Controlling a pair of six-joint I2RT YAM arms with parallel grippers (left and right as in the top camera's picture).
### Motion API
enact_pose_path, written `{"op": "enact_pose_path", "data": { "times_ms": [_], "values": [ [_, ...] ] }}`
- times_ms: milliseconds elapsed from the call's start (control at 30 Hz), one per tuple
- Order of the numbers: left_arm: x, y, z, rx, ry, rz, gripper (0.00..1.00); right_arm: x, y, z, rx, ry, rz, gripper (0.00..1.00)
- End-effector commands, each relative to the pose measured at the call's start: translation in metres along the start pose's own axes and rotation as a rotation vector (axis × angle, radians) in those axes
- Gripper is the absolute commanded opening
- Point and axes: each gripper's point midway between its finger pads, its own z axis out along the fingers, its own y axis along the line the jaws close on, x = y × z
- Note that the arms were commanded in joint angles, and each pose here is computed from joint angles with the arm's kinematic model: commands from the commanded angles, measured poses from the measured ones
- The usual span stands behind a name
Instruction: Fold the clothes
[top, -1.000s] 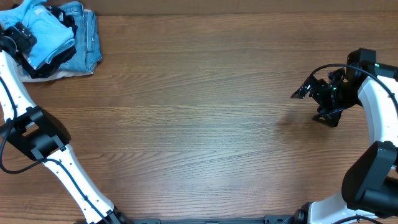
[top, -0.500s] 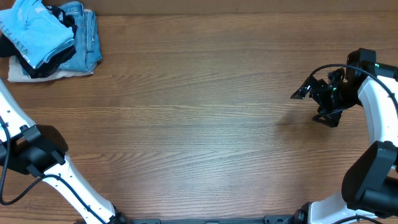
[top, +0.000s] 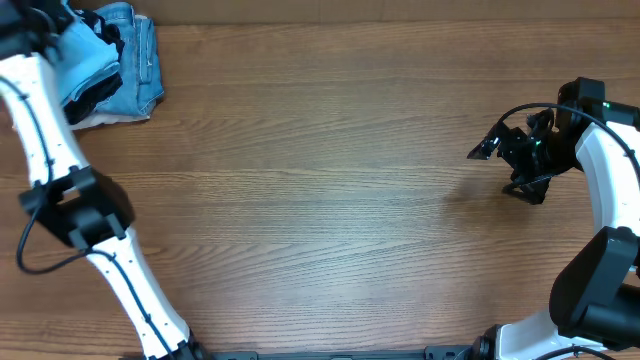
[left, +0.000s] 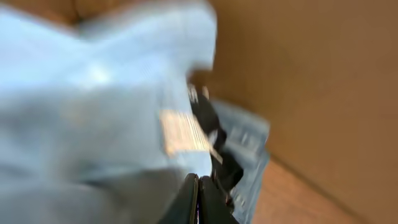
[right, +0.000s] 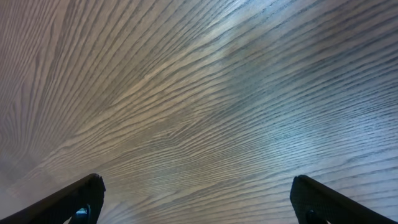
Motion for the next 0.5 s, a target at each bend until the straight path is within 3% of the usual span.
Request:
{"op": "enact_pose_path", "data": {
  "times_ms": [0,200,467],
  "values": [
    [0.041,0.012,0.037,-0.041,0.085,0.026,0.04,0.003,-0.001,0.000,0.000,0.007,-0.004,1.00],
    [0.039,0.010,0.033,-0.021,0.091,0.070,0.04,0.004,-0.001,0.000,0.002,0.013,-0.001,1.00],
    [-0.044,-0.033,-0.052,0.062,-0.116,0.098,0.04,0.004,-0.001,0.000,0.002,0.013,-0.001,1.00]
  ]
}}
